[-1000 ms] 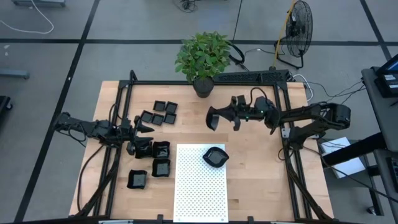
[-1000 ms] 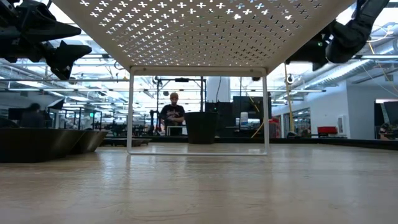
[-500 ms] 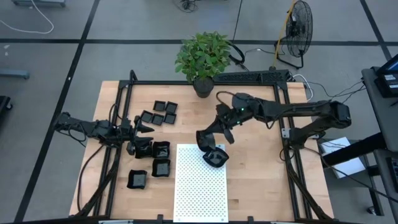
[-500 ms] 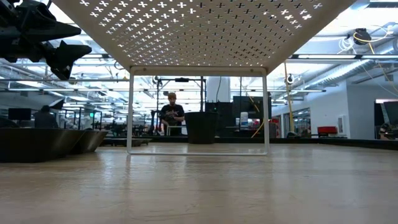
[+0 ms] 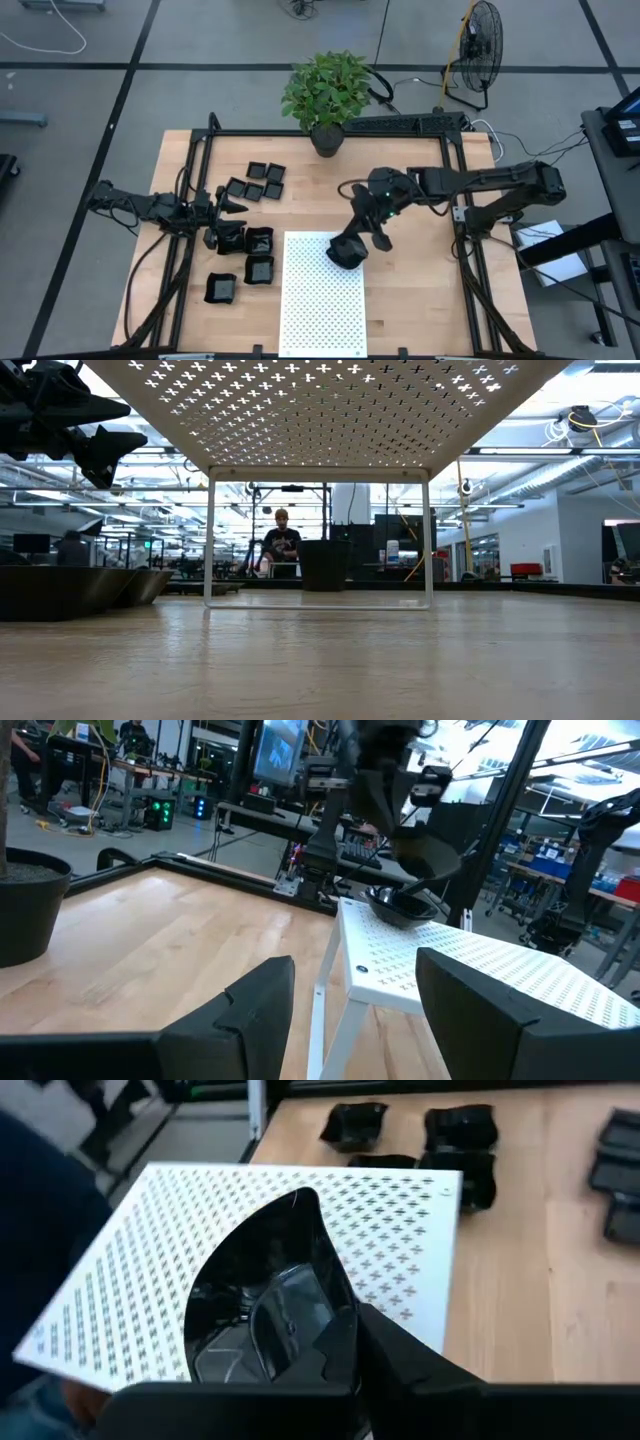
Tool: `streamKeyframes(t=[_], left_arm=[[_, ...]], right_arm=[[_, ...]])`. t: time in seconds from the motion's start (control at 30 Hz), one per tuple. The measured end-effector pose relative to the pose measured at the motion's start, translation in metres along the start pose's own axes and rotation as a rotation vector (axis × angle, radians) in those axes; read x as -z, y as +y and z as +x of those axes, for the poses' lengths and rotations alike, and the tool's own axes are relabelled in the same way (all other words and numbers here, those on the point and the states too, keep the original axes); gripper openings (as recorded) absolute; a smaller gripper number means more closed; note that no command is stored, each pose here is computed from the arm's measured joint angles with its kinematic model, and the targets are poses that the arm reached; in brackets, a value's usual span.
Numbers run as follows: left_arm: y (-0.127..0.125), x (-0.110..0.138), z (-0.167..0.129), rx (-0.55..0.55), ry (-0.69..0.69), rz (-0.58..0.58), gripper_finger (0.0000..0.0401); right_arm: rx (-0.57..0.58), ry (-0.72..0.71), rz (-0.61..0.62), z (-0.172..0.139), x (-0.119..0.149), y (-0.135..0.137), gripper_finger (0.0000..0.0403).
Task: Pick & Place Mini shaped plates
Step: Stack the leaf shaped plate on top of the leaf shaped plate on the shelf, then put the distorted square plate on the shelf
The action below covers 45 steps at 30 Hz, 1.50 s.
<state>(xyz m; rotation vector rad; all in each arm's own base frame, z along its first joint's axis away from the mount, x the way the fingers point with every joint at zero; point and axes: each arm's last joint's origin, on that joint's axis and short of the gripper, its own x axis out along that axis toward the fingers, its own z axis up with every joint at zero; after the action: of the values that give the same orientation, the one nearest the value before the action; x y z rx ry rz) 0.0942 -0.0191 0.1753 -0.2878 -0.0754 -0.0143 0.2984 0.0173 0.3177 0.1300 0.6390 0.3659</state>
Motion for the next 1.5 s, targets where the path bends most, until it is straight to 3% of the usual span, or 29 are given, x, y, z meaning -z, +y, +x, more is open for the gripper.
streamKeyframes(t=[0.27, 1.23, 1.5], left_arm=[[0.000, 0.000, 0.000, 0.000, 0.000, 0.000, 0.0214], [0.000, 0.000, 0.000, 0.000, 0.000, 0.000, 0.0214], [0.000, 0.000, 0.000, 0.000, 0.000, 0.000, 0.0214]], right_arm=[[-0.015, 0.005, -0.108, 0.002, 0.000, 0.007, 0.0000], [0.069, 0.027, -0.102, 0.002, 0.002, 0.004, 0.0035], [0.087, 0.070, -0.057, -0.022, 0.008, 0.012, 0.0026]])
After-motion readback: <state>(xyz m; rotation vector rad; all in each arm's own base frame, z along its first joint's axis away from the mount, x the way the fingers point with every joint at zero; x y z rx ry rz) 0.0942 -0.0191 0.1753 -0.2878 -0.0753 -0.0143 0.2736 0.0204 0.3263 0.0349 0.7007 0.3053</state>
